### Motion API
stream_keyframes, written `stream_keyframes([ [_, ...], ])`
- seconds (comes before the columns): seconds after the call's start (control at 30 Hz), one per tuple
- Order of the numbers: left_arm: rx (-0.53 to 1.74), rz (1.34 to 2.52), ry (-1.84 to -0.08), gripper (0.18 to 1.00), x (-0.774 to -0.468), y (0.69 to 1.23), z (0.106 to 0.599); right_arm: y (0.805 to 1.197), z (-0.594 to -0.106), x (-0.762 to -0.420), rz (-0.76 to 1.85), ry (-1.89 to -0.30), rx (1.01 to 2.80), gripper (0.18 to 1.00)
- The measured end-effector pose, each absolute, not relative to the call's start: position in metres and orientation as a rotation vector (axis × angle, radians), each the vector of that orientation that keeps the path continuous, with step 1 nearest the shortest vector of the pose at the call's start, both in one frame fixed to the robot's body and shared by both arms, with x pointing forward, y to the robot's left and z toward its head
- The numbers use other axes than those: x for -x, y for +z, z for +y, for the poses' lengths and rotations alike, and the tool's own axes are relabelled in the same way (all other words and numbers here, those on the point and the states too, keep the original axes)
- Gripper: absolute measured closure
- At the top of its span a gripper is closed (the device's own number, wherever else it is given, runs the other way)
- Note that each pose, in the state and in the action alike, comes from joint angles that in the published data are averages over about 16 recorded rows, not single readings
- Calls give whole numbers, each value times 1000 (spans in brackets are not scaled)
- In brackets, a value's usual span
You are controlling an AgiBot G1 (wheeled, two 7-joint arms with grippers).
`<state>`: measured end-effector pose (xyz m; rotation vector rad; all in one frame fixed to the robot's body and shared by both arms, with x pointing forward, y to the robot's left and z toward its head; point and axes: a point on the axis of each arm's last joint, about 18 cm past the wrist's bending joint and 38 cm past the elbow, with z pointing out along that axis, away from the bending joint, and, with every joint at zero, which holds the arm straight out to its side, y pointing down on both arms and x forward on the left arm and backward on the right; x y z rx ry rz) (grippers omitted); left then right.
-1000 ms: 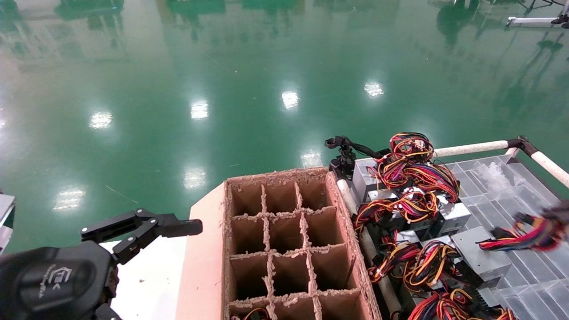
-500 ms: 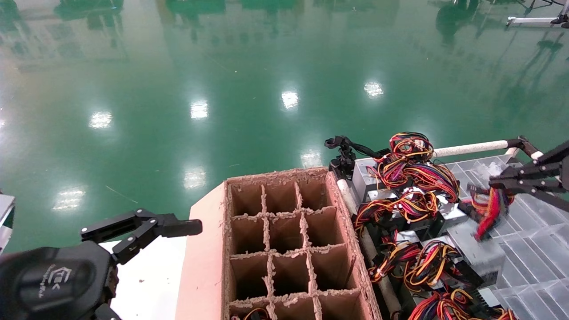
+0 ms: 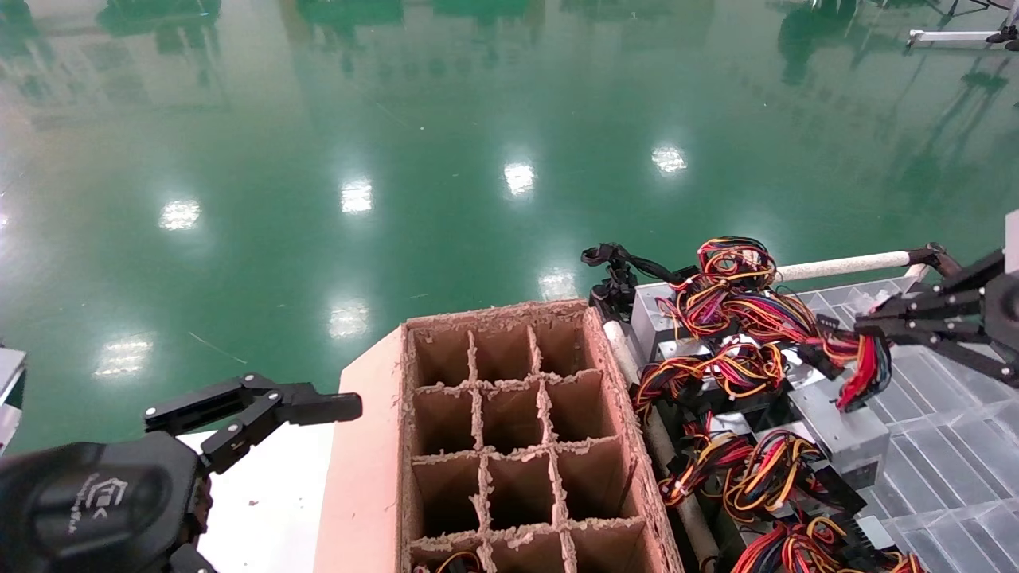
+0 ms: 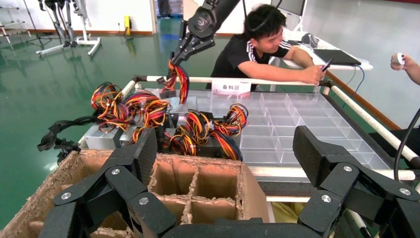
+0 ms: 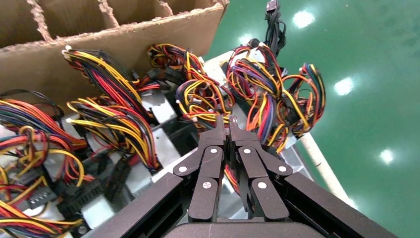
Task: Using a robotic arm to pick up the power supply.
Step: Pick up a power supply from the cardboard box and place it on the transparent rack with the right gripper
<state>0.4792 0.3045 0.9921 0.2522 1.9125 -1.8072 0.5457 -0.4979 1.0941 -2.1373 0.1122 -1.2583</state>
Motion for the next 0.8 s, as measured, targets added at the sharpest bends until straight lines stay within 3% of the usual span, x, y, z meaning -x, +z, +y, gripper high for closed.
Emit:
stream_keyframes([
  [0.8,-252,1912,-1807,184,-479,992,305,1022,-521,-553,382,-1111,1582,987],
])
